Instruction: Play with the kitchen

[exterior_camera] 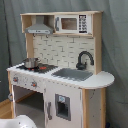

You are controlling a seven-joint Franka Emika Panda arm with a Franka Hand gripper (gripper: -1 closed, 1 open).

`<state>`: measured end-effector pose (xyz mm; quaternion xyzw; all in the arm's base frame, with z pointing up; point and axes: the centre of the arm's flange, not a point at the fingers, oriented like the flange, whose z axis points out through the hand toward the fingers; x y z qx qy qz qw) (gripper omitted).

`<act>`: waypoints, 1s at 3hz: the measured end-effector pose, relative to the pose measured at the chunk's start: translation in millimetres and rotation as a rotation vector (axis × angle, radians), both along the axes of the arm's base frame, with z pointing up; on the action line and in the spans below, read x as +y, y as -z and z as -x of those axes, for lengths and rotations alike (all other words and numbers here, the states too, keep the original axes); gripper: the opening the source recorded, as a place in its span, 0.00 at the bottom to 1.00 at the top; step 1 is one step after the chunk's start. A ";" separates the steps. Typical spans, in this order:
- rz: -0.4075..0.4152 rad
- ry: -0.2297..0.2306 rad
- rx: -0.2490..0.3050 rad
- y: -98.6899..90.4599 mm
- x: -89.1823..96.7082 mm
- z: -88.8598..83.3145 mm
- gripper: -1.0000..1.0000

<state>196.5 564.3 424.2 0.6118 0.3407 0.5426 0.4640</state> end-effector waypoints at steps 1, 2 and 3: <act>0.048 0.034 0.036 -27.0 -12.6 -7.1 1.00; 0.087 0.067 0.084 -48.1 -25.8 -10.7 1.00; 0.124 0.099 0.147 -60.9 -39.0 -10.9 1.00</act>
